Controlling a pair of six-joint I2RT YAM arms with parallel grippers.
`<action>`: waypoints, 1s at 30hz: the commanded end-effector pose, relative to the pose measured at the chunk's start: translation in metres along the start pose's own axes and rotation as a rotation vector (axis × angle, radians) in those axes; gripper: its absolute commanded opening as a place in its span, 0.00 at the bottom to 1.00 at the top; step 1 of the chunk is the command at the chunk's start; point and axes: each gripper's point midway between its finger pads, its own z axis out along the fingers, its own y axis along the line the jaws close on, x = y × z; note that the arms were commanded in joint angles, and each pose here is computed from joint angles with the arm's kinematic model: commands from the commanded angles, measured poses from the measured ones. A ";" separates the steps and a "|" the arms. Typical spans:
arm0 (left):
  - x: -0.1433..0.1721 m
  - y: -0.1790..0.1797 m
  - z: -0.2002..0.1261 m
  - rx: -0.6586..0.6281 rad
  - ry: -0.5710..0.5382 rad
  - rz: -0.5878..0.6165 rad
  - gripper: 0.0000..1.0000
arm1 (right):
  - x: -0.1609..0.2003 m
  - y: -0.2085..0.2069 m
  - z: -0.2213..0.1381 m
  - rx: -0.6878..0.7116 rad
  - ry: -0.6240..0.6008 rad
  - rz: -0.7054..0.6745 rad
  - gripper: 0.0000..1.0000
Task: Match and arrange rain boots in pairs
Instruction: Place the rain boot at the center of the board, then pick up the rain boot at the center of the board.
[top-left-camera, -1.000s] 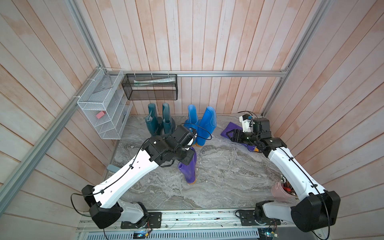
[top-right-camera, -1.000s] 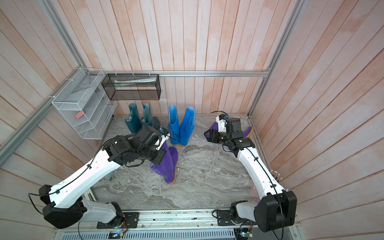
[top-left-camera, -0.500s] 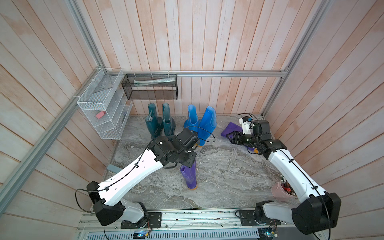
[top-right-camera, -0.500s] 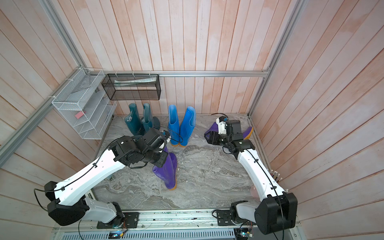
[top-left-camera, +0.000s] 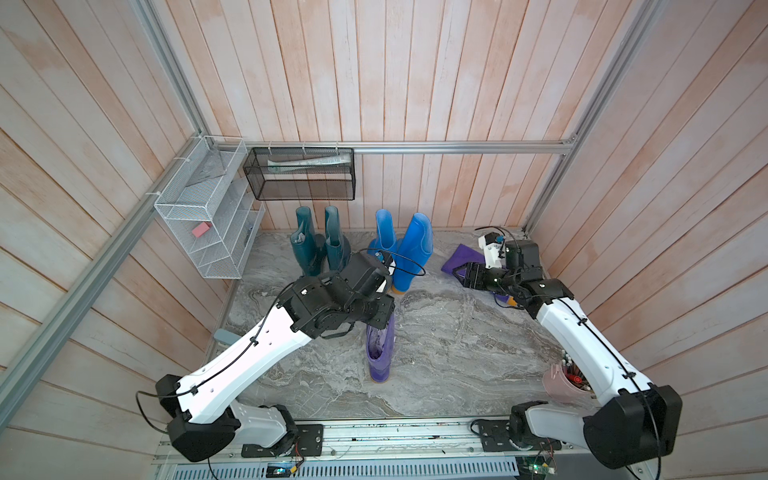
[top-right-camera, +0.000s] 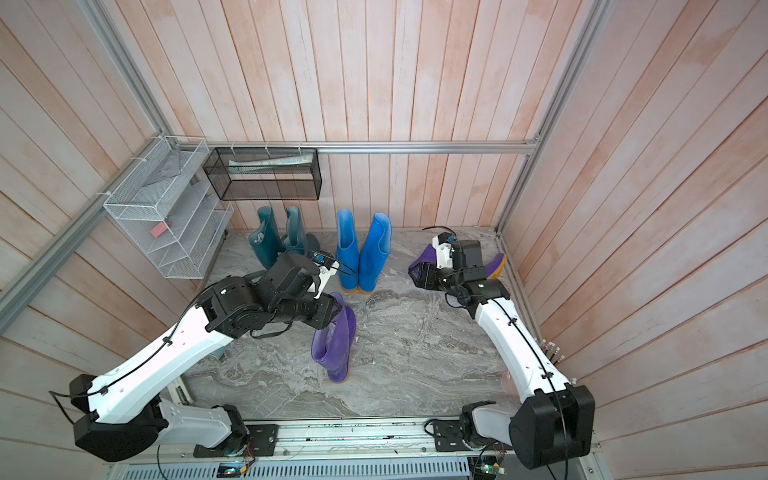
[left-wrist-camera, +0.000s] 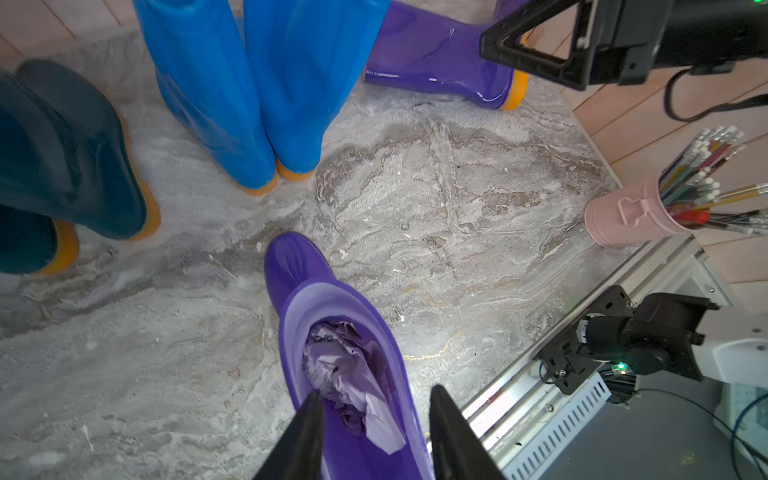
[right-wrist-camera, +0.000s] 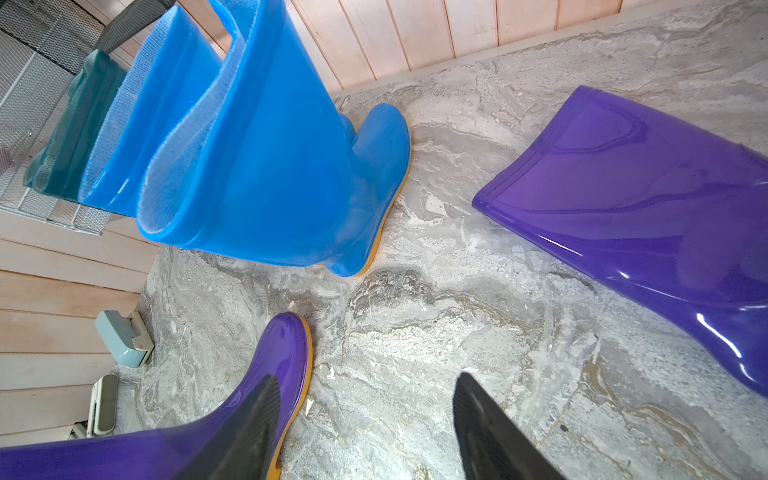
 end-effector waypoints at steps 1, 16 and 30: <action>-0.016 -0.002 -0.023 0.027 -0.118 0.003 0.50 | -0.002 -0.009 -0.001 0.046 0.000 0.010 0.68; -0.010 0.019 -0.066 0.005 -0.282 -0.002 0.61 | -0.023 -0.069 0.058 0.305 0.046 0.058 0.68; 0.009 0.031 -0.068 -0.023 -0.276 -0.008 0.65 | -0.019 -0.108 0.133 0.453 0.254 -0.124 0.69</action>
